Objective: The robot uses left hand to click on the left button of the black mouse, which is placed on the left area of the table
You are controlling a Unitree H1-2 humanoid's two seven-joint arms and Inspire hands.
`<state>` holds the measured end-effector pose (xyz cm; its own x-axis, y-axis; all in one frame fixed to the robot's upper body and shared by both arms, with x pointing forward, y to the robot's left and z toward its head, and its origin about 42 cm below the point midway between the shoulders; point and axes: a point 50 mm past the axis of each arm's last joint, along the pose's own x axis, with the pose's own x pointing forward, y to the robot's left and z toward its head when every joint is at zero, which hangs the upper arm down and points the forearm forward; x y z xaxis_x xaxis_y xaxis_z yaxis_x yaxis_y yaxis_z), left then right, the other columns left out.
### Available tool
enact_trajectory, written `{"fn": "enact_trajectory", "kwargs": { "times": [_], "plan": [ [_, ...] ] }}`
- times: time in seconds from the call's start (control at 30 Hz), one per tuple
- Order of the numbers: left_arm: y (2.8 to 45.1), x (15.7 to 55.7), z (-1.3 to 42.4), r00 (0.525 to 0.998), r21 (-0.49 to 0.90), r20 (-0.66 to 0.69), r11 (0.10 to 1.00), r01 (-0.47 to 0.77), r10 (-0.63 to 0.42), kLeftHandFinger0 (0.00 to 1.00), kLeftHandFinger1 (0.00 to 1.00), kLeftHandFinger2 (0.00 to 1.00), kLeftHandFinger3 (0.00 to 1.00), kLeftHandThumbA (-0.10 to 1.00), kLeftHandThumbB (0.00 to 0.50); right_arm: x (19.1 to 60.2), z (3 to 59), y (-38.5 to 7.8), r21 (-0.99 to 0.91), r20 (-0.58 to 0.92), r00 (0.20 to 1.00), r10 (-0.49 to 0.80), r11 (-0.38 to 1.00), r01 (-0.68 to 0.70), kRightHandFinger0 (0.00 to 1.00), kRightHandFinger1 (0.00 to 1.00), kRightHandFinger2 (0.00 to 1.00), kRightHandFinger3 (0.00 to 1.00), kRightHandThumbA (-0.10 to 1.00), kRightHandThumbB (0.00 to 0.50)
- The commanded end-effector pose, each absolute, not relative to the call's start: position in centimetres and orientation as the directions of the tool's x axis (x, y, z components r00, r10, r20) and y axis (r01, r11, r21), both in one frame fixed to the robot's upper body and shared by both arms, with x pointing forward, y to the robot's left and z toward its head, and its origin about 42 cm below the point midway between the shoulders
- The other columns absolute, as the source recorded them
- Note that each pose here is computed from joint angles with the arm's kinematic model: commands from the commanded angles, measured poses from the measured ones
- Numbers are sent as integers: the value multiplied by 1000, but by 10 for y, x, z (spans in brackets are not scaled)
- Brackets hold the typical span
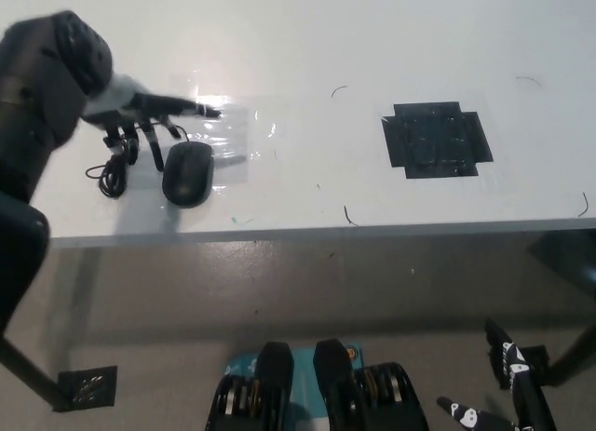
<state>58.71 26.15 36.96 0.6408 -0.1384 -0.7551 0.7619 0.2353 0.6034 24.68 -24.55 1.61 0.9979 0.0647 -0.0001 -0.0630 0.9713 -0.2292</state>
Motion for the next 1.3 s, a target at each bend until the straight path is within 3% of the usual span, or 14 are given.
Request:
{"fn": "enact_trajectory", "kwargs": {
  "times": [0.0,0.07,0.23,0.27,0.37,0.43,0.6,0.63,0.7,0.83,0.97,1.03,1.23,1.27],
  "plan": [
    [289,577,511,790,728,-566,306,613,-235,47,267,552,1000,1000,487,247,19,-246,-227,32,997,67,972,-58,1000,1000,1000,1000,1000,363],
    [303,554,558,837,733,-437,409,544,-329,0,174,523,1000,1000,499,244,17,-248,-226,25,998,58,973,-51,1000,1000,1000,1000,1000,355],
    [325,490,597,825,710,-197,504,492,-529,108,280,558,1000,1000,500,239,11,-247,-216,10,998,54,975,-51,1000,1000,1000,1000,1000,360],
    [329,468,595,801,705,-91,530,471,-591,9,155,423,1000,1000,465,238,10,-246,-213,8,998,55,976,-52,1000,1000,1000,1000,1000,358],
    [332,413,566,676,681,167,580,448,-718,178,121,306,1000,1000,401,232,4,-246,-211,-9,998,56,976,-56,1000,1000,1000,1000,1000,363],
    [335,383,542,609,653,260,601,461,-750,726,210,306,1000,1000,388,229,2,-245,-205,-14,998,54,977,-55,1000,1000,1000,1000,1000,368],
    [332,294,463,536,575,424,674,464,-730,1000,650,602,1000,1000,422,222,-3,-243,-207,-31,998,56,976,-61,1000,1000,1000,1000,1000,335],
    [327,268,437,522,540,452,688,484,-723,1000,828,826,1000,1000,415,221,-3,-242,-209,-32,998,57,976,-63,1000,1000,1000,1000,1000,320],
    [319,227,391,550,465,481,730,501,-683,1000,1000,1000,1000,1000,478,220,-4,-241,-208,-34,998,60,976,-65,1000,1000,1000,1000,1000,314],
    [298,164,333,590,414,520,787,458,-617,1000,1000,1000,1000,1000,433,228,-4,-238,-204,-32,998,61,977,-66,1000,1000,1000,1000,1000,326],
    [285,143,279,607,383,561,826,413,-563,1000,1000,1000,1000,1000,500,232,-1,-239,-210,-20,997,71,975,-73,1000,1000,1000,1000,1000,308],
    [275,126,250,687,338,540,873,352,-486,1000,1000,1000,1000,1000,347,231,3,-238,-197,-5,998,57,979,-57,1000,1000,1000,1000,1000,314],
    [258,132,170,842,290,441,937,196,-313,1000,1000,1000,1000,1000,271,235,6,-228,-145,11,999,52,988,-50,1000,1000,1000,1000,1000,293],
    [257,134,160,863,286,410,940,185,-294,1000,1000,1000,1000,1000,308,235,6,-226,-139,11,999,50,989,-47,1000,1000,1000,1000,1000,286]
  ]
}}
